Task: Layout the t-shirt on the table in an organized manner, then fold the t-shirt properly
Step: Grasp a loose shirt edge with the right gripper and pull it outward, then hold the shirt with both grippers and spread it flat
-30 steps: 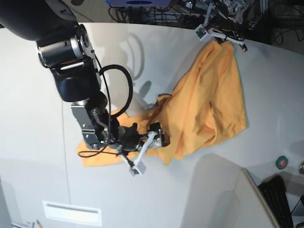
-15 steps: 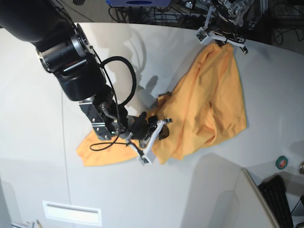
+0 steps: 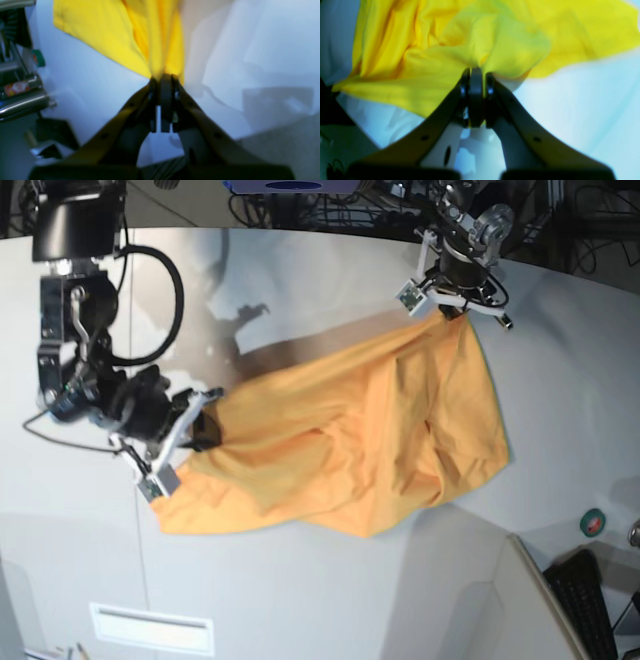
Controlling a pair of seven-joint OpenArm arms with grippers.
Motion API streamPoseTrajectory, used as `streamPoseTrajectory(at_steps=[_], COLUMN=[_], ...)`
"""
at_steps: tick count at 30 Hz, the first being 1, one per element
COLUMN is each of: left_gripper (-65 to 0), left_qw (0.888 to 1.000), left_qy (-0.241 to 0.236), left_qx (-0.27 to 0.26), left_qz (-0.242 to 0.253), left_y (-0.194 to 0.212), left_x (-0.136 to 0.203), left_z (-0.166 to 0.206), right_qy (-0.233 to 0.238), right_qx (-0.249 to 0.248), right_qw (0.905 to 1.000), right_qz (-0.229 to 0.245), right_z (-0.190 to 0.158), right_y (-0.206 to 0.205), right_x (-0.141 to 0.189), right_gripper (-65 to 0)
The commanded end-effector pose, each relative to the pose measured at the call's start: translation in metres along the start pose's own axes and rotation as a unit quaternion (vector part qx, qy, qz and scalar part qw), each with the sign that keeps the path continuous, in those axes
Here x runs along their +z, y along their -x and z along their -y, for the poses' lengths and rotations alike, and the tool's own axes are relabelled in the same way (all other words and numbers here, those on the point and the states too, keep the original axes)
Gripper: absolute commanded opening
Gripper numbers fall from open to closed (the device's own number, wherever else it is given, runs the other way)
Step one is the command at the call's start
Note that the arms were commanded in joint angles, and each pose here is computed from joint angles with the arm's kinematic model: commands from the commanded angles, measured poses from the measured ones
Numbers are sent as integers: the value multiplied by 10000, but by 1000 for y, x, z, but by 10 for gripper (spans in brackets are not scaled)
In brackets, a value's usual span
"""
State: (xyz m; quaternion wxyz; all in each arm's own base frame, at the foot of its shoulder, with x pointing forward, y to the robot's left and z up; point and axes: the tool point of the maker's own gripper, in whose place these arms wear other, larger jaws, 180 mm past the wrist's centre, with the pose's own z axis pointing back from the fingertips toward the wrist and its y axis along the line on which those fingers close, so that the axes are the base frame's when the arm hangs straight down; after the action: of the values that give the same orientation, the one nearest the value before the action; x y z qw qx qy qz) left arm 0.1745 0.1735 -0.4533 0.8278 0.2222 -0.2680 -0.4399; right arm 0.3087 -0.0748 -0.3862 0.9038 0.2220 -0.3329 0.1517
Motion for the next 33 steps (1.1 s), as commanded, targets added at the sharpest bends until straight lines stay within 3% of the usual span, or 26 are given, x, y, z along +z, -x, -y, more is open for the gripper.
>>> streamPoseTrajectory(at_steps=[1, 7, 12, 16, 18, 23, 30, 33], left_gripper=[-650, -650, -650, -650, -650, -650, -650, -650], left_qw=[9998, 9997, 9998, 9981, 9961, 9890, 9907, 9901], left_qy=[-185, -199, -187, -529, -820, -1335, -936, -867], left_qx=[-21, 83, 82, 186, 259, 510, 688, 826], left_qz=[4, 67, 9, 247, 217, -387, -714, -730], left_y=[-2, -14, -11, -28, -38, -44, -66, -77], left_x=[0, -7, -11, -4, -5, -23, -85, -97], left_z=[-10, -11, -11, -39, -65, -121, -120, -125], right_qy=[133, 394, 337, 381, 556, 920, 1204, 1262], right_qx=[17, -542, -630, -398, -391, -1095, -2239, -2393], right_qw=[9999, 9970, 9957, 9981, 9977, 9897, 9668, 9624], right_qz=[109, -398, -590, -269, 47, -101, -262, -241], right_z=[7, 11, 1, -3, 7, 42, 101, 114], right_y=[1, 79, 100, 73, 39, -7, -37, -50], right_x=[12, 39, 44, 51, 49, 21, -36, -44], right_gripper=[-650, -650, -650, -650, -650, -650, -650, -650])
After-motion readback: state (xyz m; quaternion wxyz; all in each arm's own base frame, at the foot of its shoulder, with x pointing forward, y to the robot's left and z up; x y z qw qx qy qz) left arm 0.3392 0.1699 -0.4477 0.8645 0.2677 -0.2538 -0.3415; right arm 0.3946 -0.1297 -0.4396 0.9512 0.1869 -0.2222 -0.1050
